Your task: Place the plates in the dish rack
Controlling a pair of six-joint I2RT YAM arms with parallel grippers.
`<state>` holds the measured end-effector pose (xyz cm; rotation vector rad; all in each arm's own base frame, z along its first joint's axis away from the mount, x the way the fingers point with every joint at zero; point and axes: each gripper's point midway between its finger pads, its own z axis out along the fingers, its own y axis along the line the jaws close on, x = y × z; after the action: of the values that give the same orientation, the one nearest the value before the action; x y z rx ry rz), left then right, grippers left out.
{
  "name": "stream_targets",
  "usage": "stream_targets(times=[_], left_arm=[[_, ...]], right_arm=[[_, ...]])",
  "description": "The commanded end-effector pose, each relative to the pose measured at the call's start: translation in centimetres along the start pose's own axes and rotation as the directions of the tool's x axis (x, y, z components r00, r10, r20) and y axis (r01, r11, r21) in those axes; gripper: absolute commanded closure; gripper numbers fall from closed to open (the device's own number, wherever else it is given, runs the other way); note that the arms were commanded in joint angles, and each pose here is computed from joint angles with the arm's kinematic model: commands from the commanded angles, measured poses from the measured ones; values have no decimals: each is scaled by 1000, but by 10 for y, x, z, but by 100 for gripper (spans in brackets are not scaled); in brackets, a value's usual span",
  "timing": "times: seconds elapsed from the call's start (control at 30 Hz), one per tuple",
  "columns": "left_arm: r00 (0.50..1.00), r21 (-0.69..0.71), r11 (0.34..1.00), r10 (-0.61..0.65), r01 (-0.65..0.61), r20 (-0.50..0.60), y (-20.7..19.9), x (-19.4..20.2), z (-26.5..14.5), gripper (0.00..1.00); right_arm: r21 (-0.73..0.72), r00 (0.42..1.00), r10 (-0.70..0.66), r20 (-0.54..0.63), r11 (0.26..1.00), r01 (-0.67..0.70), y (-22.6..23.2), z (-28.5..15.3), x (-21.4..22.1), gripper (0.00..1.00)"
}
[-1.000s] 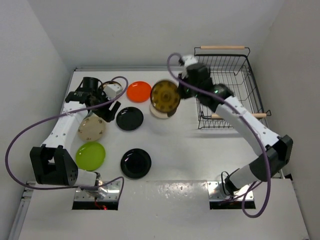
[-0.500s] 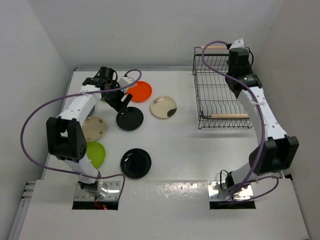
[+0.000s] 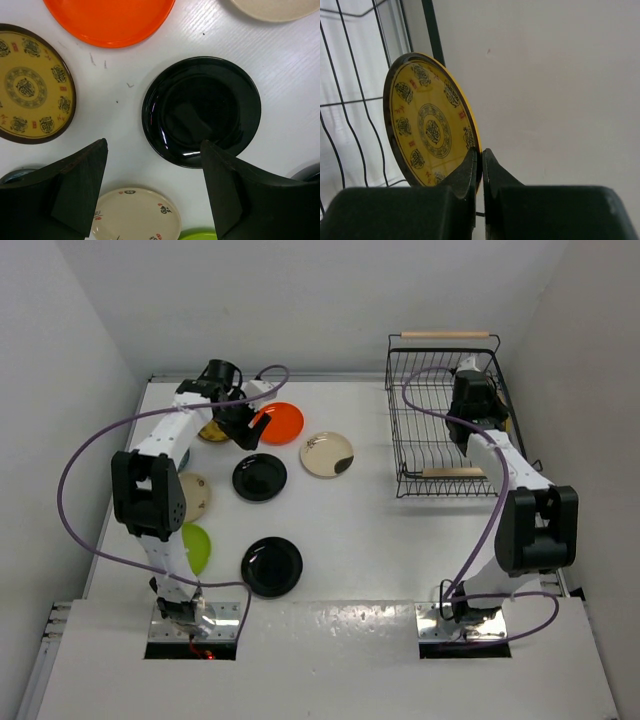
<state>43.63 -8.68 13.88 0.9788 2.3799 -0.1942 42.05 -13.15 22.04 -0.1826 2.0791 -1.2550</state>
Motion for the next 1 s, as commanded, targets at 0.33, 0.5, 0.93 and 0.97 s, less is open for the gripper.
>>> stream_targets(times=[0.33,0.5,0.93,0.97], left_arm=[[998,-33,998,-61,62,31,29,8,-18,20],[998,-36,997,-65,65,18,27,13,-18,20],[995,-59,994,-86,89,49,38,2,-24,18],[993,-60,993,-102,105,52,41,-1,-20,18]], right_arm=[[-63,997,68,-34,996,-70,34,12,31,100],[-90,998,55,-39,994,-59,45,14,40,100],[-182,995,51,-87,981,-67,62,30,62,70],[-187,995,63,-77,979,-76,61,30,57,65]])
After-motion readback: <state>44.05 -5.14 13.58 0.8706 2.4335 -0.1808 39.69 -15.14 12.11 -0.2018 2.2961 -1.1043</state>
